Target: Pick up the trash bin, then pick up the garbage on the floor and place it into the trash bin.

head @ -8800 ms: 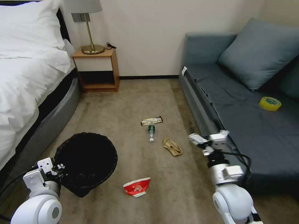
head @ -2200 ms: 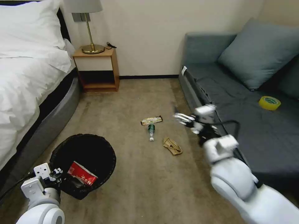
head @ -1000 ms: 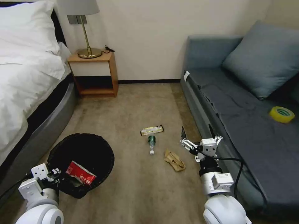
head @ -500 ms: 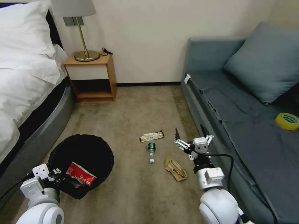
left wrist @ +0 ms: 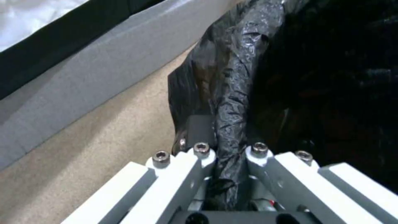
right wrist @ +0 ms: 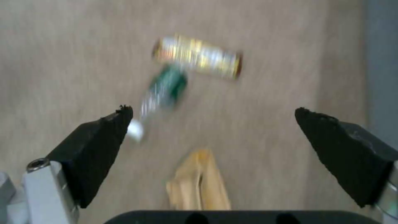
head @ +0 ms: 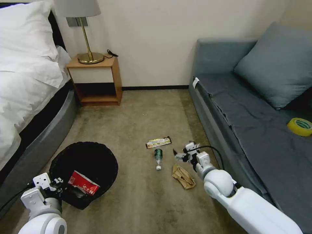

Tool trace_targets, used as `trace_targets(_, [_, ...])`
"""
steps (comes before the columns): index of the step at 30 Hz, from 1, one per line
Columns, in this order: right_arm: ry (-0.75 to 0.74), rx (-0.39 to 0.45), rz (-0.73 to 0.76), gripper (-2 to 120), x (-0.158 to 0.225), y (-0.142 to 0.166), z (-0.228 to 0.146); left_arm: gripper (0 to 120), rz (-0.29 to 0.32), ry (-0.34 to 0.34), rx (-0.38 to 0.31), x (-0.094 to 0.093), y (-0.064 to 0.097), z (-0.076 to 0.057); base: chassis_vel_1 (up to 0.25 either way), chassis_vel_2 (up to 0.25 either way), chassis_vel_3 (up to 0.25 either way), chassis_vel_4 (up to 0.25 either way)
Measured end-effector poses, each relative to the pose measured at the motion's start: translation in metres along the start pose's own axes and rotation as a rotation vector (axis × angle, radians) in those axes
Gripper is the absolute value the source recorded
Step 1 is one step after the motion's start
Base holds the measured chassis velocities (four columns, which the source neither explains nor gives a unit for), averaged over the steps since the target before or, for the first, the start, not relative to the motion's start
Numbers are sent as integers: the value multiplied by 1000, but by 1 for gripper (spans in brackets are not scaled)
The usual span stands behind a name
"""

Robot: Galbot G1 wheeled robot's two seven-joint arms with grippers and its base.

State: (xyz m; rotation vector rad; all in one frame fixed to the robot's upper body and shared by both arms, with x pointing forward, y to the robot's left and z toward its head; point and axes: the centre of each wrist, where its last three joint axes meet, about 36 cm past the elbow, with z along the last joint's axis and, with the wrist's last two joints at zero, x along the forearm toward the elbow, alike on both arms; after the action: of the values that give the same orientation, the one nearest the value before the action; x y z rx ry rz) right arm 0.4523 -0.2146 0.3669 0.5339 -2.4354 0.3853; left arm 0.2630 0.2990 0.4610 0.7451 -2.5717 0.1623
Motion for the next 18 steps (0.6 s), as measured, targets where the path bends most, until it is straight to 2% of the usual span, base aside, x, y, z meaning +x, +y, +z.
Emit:
trace_targets(4, [129,28,-52,100,-26,-18,5,2,-10,4,1,-2,2,3,0,0,0,0])
trace_targets(8, [190,58,-67,100,-47,-27,18,2,-16,7,0,-4,3,5,0,0,0,0])
trace_targets(12, [235,100,-88,99,-65,-31,38,2,-22,9,-2,-5,5,6,0,0,0,0])
trace_targets(18, [272,105,-103,99,-74,-27,53,2,-23,10,-2,-5,5,6,0,0,0,0])
